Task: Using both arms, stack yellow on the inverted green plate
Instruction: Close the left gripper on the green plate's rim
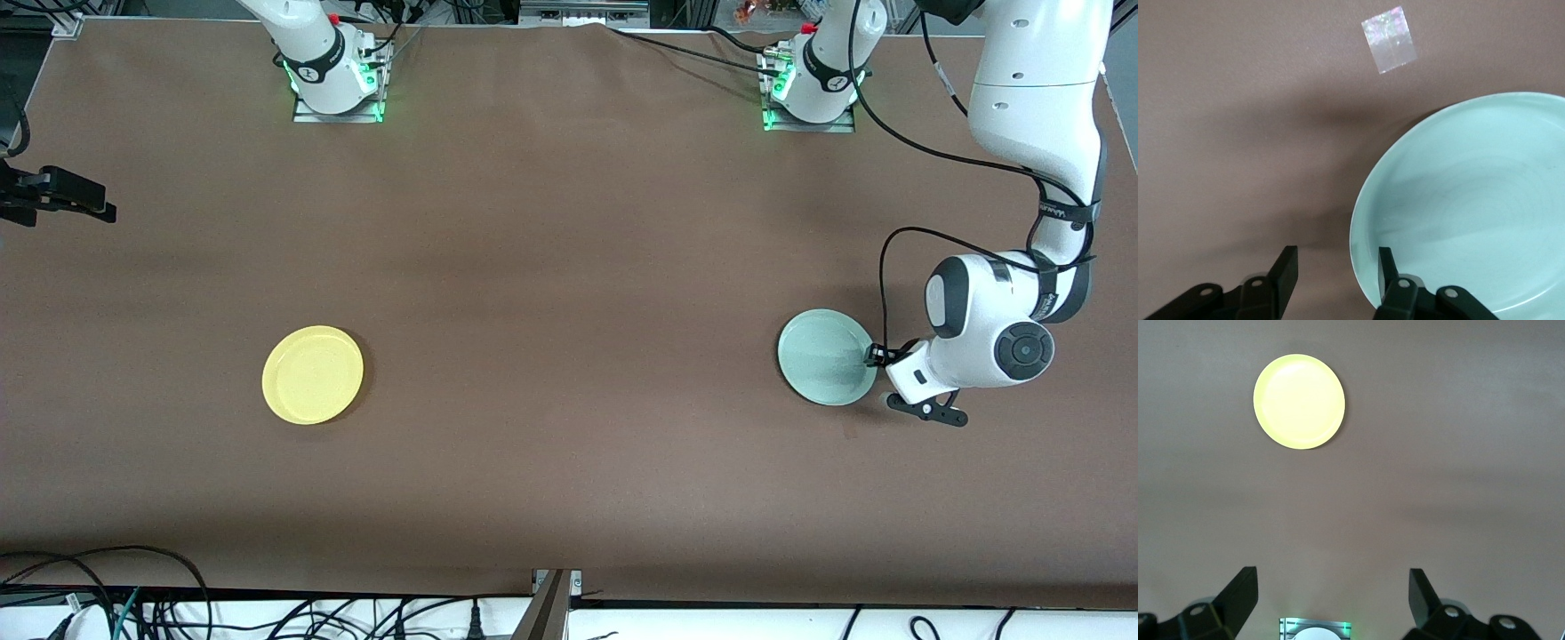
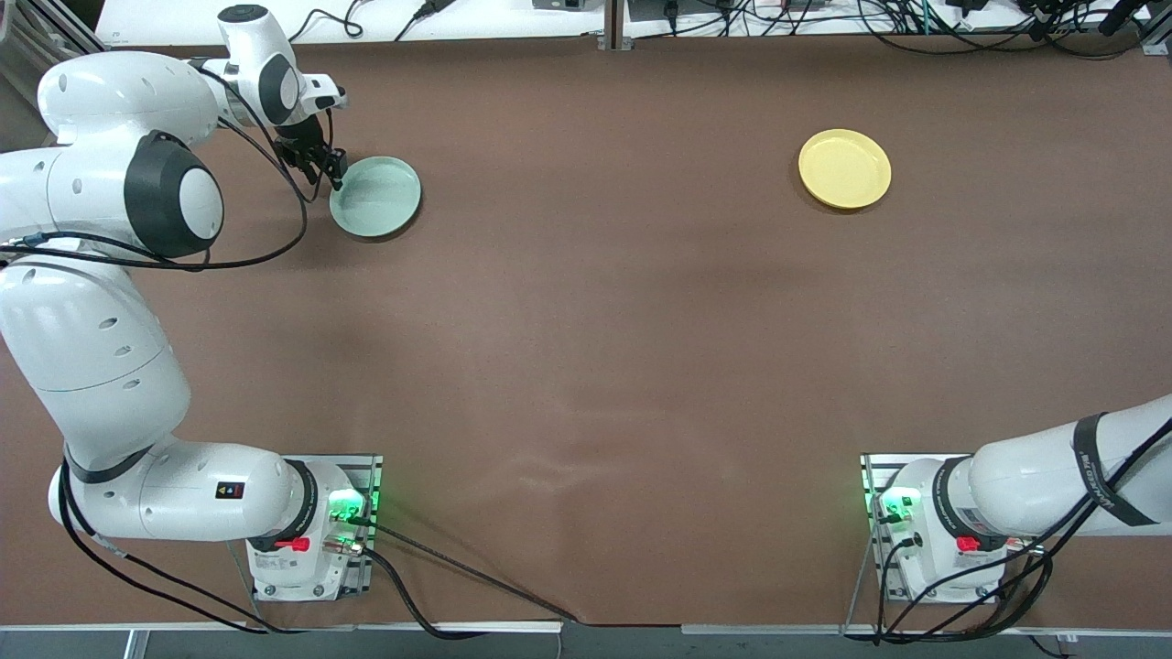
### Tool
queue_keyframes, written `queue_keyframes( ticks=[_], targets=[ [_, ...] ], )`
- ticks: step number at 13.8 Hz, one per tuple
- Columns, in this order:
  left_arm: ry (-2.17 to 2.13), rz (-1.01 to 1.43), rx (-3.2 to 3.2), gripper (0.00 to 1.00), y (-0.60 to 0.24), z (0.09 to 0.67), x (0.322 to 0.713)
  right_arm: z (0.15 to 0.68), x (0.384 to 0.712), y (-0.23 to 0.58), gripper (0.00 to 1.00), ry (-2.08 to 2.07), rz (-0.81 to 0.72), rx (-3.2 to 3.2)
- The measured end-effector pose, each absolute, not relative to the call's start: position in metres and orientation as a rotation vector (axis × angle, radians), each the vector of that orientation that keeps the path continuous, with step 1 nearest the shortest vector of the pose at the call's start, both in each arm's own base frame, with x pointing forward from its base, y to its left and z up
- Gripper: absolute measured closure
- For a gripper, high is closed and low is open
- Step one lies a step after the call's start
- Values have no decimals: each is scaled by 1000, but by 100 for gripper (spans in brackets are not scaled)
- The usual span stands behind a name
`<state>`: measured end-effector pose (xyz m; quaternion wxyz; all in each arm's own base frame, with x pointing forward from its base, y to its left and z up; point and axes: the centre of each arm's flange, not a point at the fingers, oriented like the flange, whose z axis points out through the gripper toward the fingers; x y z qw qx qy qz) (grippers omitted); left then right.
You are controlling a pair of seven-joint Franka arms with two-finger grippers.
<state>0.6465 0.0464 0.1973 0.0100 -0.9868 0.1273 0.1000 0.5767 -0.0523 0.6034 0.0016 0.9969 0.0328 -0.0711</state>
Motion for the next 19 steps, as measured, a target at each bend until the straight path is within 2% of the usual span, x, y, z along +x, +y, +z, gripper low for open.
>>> queue_keyframes(
  ticks=[1,7,9,10,16,17,19],
  targets=[
    [399,312,-3080,49,46,196,646,603,577,-52,0,103,-223,3129],
    [412,313,-3083,59,41,187,640,603,577,-52,0,103,-223,3129],
    [420,312,-3085,59,38,187,641,603,577,-52,0,103,-223,3129],
    [422,312,-3085,64,37,187,641,603,577,-52,0,103,-223,3129],
    [422,311,-3085,68,37,187,641,603,577,-52,0,103,-223,3129],
    [421,311,-3085,71,38,187,641,603,577,-52,0,103,-223,3129],
    [419,311,-3086,71,39,187,641,603,577,-52,0,103,-223,3129]
  ],
)
